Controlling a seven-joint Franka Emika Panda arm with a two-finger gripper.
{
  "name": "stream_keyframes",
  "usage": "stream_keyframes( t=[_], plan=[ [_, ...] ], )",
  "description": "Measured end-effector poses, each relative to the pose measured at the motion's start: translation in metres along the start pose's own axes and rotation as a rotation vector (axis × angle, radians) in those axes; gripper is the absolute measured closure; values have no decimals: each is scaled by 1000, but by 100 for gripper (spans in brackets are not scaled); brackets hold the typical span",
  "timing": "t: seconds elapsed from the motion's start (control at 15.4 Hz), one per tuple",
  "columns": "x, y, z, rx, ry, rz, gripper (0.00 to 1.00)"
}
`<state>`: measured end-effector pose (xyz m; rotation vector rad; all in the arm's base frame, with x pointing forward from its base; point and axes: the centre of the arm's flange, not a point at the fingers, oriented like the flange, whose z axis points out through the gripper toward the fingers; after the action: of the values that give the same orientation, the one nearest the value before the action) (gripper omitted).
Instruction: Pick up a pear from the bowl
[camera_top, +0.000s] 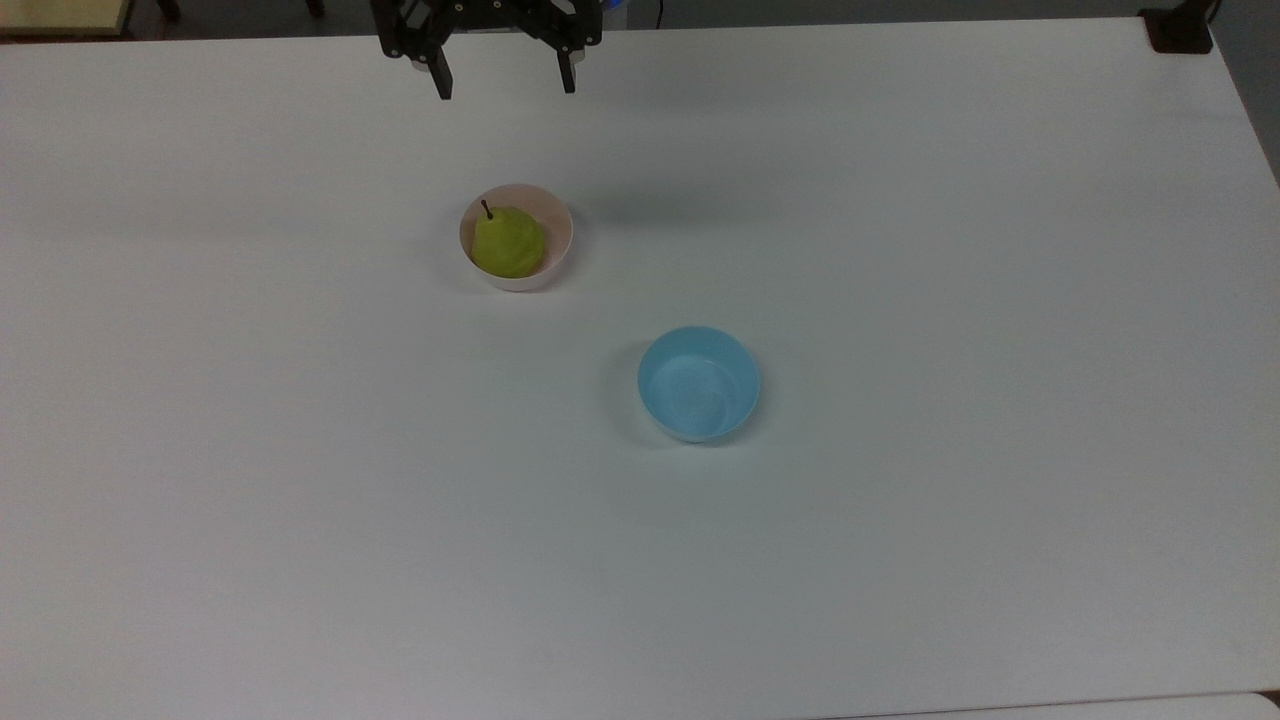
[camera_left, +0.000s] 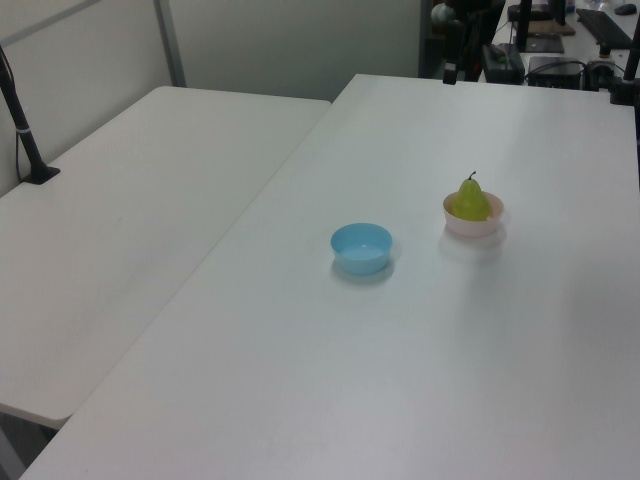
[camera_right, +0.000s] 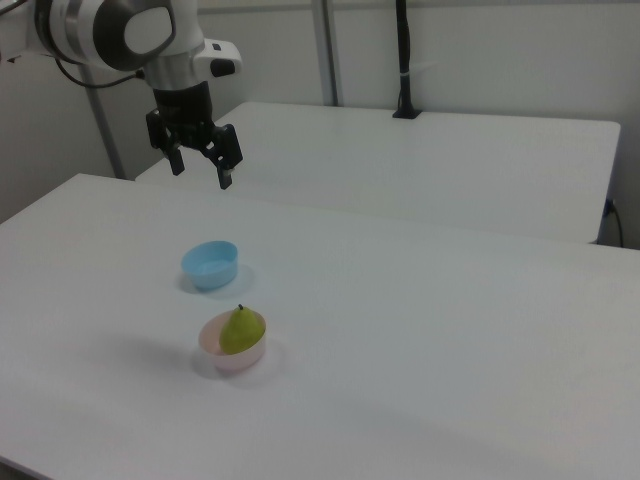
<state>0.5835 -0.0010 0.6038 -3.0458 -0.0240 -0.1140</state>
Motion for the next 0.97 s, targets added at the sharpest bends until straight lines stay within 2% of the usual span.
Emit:
stream_keyframes(
  t=[0.78, 0.84, 0.97],
  plan=[
    [0, 0, 0, 0, -1, -12, 0],
    [0, 0, 1, -8, -2, -37, 0],
    [-2, 4, 7, -40, -25, -172, 0]
  ],
)
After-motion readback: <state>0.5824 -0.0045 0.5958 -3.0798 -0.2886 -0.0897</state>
